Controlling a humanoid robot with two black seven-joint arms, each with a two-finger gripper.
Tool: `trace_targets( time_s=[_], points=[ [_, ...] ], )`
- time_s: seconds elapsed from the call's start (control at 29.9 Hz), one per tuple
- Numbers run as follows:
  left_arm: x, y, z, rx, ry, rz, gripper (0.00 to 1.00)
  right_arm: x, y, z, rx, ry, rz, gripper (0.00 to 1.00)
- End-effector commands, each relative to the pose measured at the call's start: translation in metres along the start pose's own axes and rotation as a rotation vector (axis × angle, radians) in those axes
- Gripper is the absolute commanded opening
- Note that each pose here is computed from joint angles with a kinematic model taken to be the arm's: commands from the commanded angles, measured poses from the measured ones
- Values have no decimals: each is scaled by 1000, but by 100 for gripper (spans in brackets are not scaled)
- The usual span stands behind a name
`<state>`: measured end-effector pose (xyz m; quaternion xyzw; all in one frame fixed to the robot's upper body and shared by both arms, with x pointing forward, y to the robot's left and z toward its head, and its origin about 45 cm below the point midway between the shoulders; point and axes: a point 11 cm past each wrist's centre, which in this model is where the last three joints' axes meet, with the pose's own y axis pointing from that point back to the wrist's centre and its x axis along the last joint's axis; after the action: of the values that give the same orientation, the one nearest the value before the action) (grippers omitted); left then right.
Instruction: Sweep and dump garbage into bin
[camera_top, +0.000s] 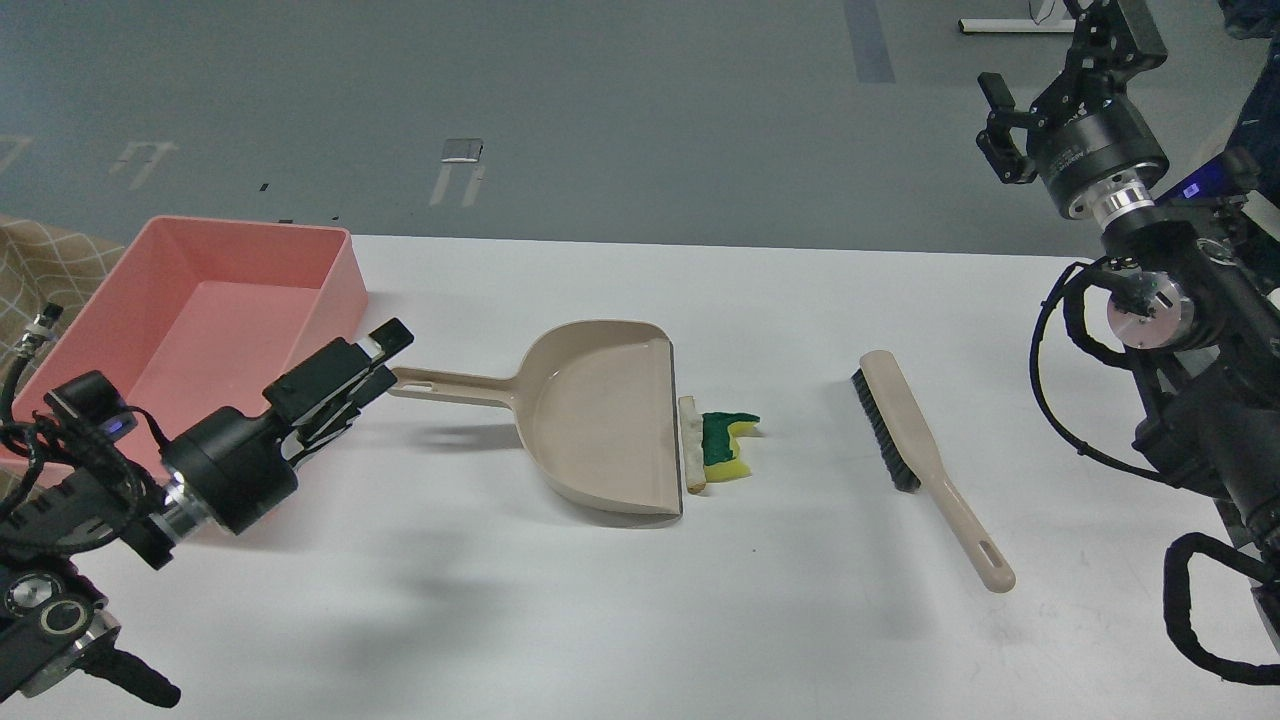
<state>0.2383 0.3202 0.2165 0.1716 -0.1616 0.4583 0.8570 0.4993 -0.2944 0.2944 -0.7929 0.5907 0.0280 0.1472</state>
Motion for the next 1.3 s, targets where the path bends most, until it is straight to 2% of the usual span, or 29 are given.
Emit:
trace_targets(
  time_s=[0.0,0.37,0.87,1.27],
  points=[
    [-18,1,-14,26,45,59,98,0,0,0,0,0,1,100],
    [-36,-6,-66,158,104,217,98,1,0,-1,0,3,3,100],
    [-60,-46,-77,160,142,279,98,2,1,1,-4,4,3,100],
    [-58,-79,-91,185,105,332,98,3,2,3,-8,4,7,100]
  ],
)
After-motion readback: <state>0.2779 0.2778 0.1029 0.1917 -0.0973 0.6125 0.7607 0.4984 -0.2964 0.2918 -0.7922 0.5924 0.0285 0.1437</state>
